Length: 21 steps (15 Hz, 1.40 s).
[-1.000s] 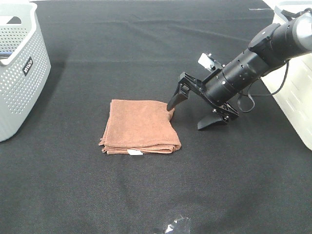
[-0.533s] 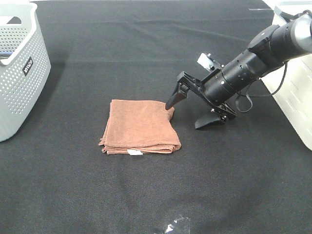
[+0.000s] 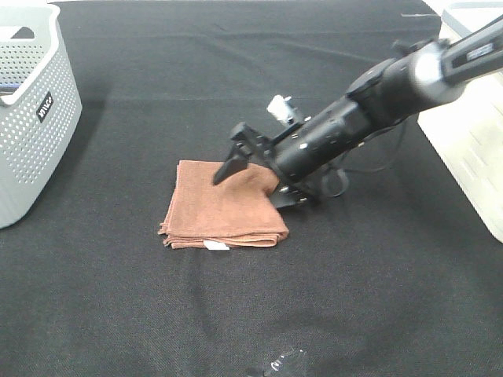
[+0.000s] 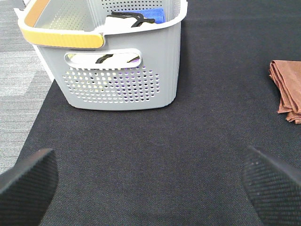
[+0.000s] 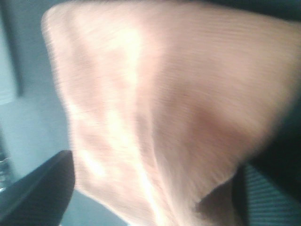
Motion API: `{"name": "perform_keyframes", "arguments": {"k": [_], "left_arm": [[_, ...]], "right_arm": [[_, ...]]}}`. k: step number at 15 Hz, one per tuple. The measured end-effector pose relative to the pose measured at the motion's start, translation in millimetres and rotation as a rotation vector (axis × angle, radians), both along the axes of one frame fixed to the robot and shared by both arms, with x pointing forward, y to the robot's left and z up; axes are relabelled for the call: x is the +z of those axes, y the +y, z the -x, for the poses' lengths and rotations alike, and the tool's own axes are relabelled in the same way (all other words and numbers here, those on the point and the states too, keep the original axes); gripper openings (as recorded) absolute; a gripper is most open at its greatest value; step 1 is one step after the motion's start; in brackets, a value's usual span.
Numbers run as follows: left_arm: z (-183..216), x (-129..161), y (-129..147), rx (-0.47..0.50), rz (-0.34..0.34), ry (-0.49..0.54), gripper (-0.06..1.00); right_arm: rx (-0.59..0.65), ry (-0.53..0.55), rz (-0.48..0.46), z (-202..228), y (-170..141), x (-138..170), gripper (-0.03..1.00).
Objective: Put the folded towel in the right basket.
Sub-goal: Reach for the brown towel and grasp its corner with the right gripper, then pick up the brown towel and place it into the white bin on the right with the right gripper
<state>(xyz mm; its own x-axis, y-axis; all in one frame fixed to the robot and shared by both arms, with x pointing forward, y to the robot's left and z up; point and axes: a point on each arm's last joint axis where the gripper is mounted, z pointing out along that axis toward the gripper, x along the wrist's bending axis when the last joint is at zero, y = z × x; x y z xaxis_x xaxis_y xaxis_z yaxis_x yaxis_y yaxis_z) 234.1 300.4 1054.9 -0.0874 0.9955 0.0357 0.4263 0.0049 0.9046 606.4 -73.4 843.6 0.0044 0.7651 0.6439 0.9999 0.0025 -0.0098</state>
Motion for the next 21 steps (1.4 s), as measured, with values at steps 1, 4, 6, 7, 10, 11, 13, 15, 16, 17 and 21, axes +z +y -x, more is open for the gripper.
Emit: {"name": "perform_keyframes", "arguments": {"k": [1,4,6,7,10,11,13,15,16,17,21], "left_arm": [[0,0,0,0.0,0.0,0.0,0.99],[0,0,0,0.0,0.0,0.0,0.99],[0,0,0,0.0,0.0,0.0,0.99],[0,0,0,0.0,0.0,0.0,0.99],[0,0,0,0.0,0.0,0.0,0.99],[0,0,0,0.0,0.0,0.0,0.99],[0,0,0,0.0,0.001,0.0,0.99],[0,0,0,0.0,0.001,0.0,0.99],[0,0,0,0.0,0.001,0.0,0.99],[0,0,0,0.0,0.001,0.0,0.99],[0,0,0,0.0,0.001,0.0,0.99]], "right_arm": [[0.0,-0.001,-0.024,3,9,-2,0.82],[-0.006,-0.002,-0.025,4,12,-5,0.67],[-0.01,-0.001,-0.016,4,12,-10,0.53],[-0.014,-0.009,-0.005,4,11,-12,0.44],[-0.019,-0.013,0.001,4,11,-13,0.3],[-0.02,-0.016,0.003,4,11,-13,0.26],[-0.02,-0.016,0.004,4,11,-13,0.22],[-0.02,-0.016,0.004,4,11,-13,0.22],[-0.02,-0.016,0.004,4,11,-13,0.22],[-0.02,-0.016,0.004,4,11,-13,0.22],[0.006,-0.061,0.0,4,6,17,0.21]]}}
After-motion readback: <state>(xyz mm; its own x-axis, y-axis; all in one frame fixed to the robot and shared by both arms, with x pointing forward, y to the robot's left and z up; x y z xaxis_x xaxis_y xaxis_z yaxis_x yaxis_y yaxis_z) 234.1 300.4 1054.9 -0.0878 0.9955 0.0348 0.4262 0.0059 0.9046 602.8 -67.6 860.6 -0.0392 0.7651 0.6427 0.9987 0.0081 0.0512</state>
